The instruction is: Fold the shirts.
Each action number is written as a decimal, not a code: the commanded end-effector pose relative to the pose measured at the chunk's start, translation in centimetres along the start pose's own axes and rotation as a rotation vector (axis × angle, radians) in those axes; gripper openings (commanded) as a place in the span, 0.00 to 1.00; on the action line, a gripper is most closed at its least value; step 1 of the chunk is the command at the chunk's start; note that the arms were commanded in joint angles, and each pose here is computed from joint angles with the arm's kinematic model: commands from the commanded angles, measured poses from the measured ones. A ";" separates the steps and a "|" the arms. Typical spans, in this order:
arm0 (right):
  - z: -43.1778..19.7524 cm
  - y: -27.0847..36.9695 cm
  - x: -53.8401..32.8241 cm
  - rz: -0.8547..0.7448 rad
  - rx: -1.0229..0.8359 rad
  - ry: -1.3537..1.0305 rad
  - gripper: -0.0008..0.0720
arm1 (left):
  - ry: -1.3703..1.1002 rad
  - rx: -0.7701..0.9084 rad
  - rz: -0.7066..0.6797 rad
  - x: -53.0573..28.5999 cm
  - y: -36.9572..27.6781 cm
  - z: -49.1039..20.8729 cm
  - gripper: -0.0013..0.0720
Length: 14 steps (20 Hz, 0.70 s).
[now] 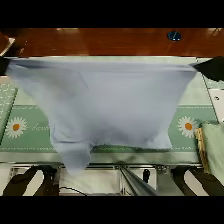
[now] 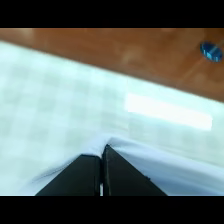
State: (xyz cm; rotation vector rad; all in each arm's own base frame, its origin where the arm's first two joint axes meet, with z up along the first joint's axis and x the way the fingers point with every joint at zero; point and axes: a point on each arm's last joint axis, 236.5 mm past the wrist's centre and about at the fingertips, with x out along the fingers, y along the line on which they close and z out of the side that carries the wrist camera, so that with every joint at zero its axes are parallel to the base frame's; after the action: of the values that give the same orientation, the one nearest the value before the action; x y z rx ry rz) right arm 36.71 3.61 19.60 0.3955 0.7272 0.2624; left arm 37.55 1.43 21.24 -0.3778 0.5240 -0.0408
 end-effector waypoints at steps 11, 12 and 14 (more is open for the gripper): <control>1.0 -10.6 26.2 -0.003 0.250 0.215 0.04 | 0.332 -0.213 -0.033 24.7 1.8 -9.3 0.04; 0.9 -10.9 26.2 -0.011 0.234 0.227 0.04 | 0.337 -0.183 -0.041 24.5 1.7 -9.3 0.04; 0.2 -11.2 25.9 -0.021 0.220 0.261 0.04 | 0.404 -0.133 -0.070 23.6 1.3 -10.2 0.04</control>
State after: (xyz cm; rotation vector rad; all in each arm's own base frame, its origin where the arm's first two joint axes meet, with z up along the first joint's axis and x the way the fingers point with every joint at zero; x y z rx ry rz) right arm 56.52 3.18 1.06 0.5824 0.9661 0.2179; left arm 53.53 -3.25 2.20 -0.5645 0.8522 -0.0980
